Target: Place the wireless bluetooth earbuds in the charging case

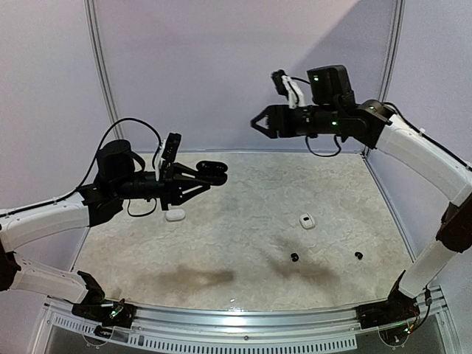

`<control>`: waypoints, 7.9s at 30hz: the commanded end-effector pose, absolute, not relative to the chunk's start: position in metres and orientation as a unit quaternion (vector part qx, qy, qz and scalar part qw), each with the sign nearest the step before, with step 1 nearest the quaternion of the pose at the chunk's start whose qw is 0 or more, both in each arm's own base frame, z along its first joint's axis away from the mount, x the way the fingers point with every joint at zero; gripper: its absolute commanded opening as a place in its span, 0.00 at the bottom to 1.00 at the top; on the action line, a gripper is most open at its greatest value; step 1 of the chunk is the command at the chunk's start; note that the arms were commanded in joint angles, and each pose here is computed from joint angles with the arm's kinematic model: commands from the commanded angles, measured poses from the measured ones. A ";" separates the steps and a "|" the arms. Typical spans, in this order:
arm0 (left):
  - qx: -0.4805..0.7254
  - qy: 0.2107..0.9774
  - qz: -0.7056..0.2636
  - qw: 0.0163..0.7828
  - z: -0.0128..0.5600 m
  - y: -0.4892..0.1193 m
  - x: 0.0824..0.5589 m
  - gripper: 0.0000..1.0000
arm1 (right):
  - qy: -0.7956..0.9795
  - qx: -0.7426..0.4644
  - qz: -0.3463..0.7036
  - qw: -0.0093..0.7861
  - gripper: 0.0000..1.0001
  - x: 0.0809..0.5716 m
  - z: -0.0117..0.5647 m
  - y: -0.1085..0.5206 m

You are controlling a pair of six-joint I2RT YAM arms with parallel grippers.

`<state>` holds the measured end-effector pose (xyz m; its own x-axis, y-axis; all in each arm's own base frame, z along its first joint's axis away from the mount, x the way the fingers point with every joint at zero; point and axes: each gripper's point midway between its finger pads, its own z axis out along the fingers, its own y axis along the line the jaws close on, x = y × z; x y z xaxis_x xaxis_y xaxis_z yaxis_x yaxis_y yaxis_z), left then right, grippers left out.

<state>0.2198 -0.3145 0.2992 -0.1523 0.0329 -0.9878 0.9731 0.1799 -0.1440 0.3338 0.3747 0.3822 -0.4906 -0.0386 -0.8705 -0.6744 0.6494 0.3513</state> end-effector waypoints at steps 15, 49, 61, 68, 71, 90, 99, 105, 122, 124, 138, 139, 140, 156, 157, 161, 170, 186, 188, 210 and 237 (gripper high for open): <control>0.433 0.574 -0.473 0.509 0.302 -0.308 0.213 0.00 | 0.971 0.186 -0.084 0.125 0.32 0.234 0.089 0.046; 0.439 0.568 -0.472 0.512 0.303 -0.308 0.210 0.00 | 0.983 0.179 -0.032 0.005 0.12 0.194 0.008 0.052; 0.440 0.566 -0.472 0.513 0.303 -0.308 0.210 0.00 | 0.982 0.190 -0.014 -0.011 0.15 0.181 0.013 0.067; 0.440 0.565 -0.472 0.514 0.303 -0.307 0.209 0.00 | 0.982 0.188 0.004 -0.026 0.18 0.174 0.008 0.078; 0.440 0.564 -0.472 0.514 0.303 -0.307 0.209 0.00 | 0.981 0.188 0.028 -0.027 0.17 0.175 0.005 0.086; 0.439 0.564 -0.472 0.516 0.303 -0.307 0.209 0.00 | 0.987 0.145 0.039 -0.058 0.02 0.174 0.000 0.121; 0.439 0.564 -0.471 0.517 0.302 -0.307 0.209 0.00 | 0.993 0.110 0.027 -0.040 0.00 0.186 0.010 0.147; 0.439 0.564 -0.471 0.517 0.301 -0.306 0.209 0.00 | 0.992 0.105 0.041 -0.054 0.11 0.176 0.006 0.155; 0.438 0.566 -0.472 0.515 0.301 -0.307 0.209 0.00 | 0.991 0.094 0.071 -0.063 0.16 0.147 0.003 0.184; 0.437 0.565 -0.473 0.515 0.301 -0.307 0.209 0.00 | 0.990 0.099 0.083 -0.065 0.16 0.144 0.000 0.190; 0.439 0.563 -0.473 0.516 0.302 -0.307 0.209 0.00 | 0.991 0.087 0.076 -0.070 0.00 0.144 -0.006 0.193; 0.439 0.564 -0.473 0.516 0.302 -0.307 0.209 0.00 | 0.992 0.082 0.075 -0.065 0.00 0.146 -0.004 0.194; 0.440 0.564 -0.472 0.516 0.302 -0.307 0.209 0.00 | 0.993 0.074 0.074 -0.058 0.00 0.149 -0.001 0.196; 0.441 0.565 -0.466 0.519 0.298 -0.307 0.211 0.00 | 0.986 -0.044 0.027 0.159 0.00 0.215 0.078 0.220; 0.440 0.566 -0.464 0.520 0.298 -0.307 0.212 0.00 | 0.982 -0.057 0.018 0.180 0.00 0.220 0.086 0.224; 0.426 0.569 -0.456 0.535 0.302 -0.304 0.217 0.00 | 0.952 -0.108 -0.002 0.288 0.00 0.246 0.144 0.255; 0.426 0.522 -0.413 0.613 0.335 -0.300 0.226 0.00 | 0.814 -0.237 0.000 0.530 0.00 0.274 0.330 0.345; 0.464 0.461 -0.371 0.659 0.352 -0.299 0.219 0.00 | 0.643 -0.394 0.045 0.655 0.00 0.221 0.431 0.428; 0.464 0.461 -0.373 0.658 0.352 -0.299 0.219 0.00 | 0.643 -0.392 0.047 0.657 0.00 0.220 0.433 0.426; 0.395 0.533 -0.439 0.606 0.351 -0.298 0.228 0.00 | 0.573 -0.501 0.049 0.647 0.00 0.198 0.435 0.474; 0.383 0.547 -0.435 0.603 0.352 -0.295 0.230 0.00 | 0.555 -0.556 -0.099 0.611 0.00 0.222 0.381 0.509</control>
<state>0.2324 -0.2971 0.3385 -0.0108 -0.0856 -0.9963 0.9455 0.3233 -0.0380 0.2166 0.5098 0.3927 0.3935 -0.6784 -0.6205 -0.5341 0.3807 -0.7549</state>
